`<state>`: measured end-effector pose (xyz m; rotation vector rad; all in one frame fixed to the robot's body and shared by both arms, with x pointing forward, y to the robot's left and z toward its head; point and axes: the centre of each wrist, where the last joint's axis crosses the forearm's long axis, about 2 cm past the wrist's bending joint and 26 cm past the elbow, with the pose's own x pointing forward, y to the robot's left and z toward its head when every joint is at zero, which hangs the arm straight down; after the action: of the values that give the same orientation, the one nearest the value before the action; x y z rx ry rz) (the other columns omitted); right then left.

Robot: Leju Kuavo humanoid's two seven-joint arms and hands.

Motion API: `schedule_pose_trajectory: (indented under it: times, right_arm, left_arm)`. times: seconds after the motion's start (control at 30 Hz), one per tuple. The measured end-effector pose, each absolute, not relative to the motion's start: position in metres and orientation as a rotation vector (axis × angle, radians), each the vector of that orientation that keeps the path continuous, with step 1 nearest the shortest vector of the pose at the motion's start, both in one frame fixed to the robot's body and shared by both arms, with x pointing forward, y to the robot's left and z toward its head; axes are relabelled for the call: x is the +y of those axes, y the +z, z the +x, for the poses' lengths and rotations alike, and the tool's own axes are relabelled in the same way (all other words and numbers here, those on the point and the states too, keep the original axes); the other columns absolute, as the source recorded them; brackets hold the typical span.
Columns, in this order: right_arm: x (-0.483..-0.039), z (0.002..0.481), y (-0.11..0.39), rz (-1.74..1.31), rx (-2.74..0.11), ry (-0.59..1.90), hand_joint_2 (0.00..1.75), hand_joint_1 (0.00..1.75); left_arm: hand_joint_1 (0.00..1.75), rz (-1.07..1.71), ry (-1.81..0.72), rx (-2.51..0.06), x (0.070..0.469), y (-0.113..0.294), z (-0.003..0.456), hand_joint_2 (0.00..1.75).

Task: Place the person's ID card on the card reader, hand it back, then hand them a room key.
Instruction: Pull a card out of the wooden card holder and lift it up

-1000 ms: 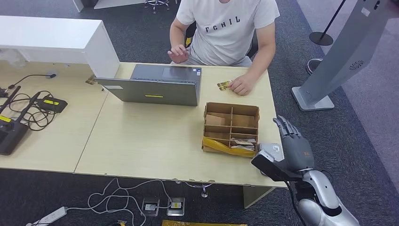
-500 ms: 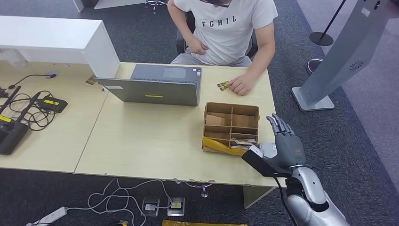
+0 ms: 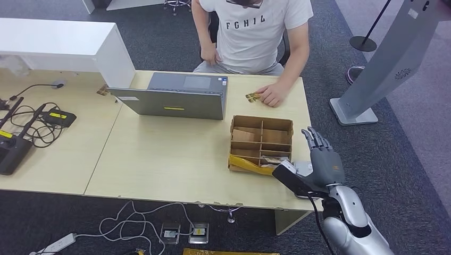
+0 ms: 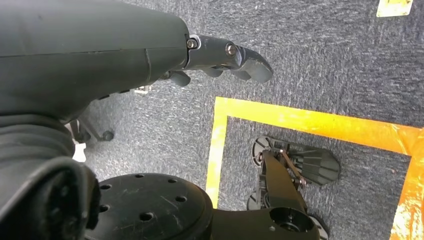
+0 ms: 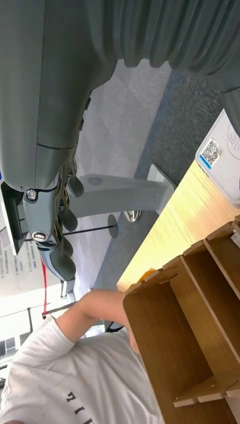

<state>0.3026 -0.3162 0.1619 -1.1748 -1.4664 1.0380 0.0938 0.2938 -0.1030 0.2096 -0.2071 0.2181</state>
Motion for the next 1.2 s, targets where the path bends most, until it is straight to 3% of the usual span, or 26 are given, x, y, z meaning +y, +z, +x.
schedule_pose_trajectory:
  times: [1.2]
  right_arm:
    - [-0.277, 0.315, 0.156, -1.114, -1.536, 1.037, 1.75, 0.00]
  left_arm:
    - [0.00, 0.163, 0.188, -0.248, 0.308, -0.103, 0.094, 0.00]
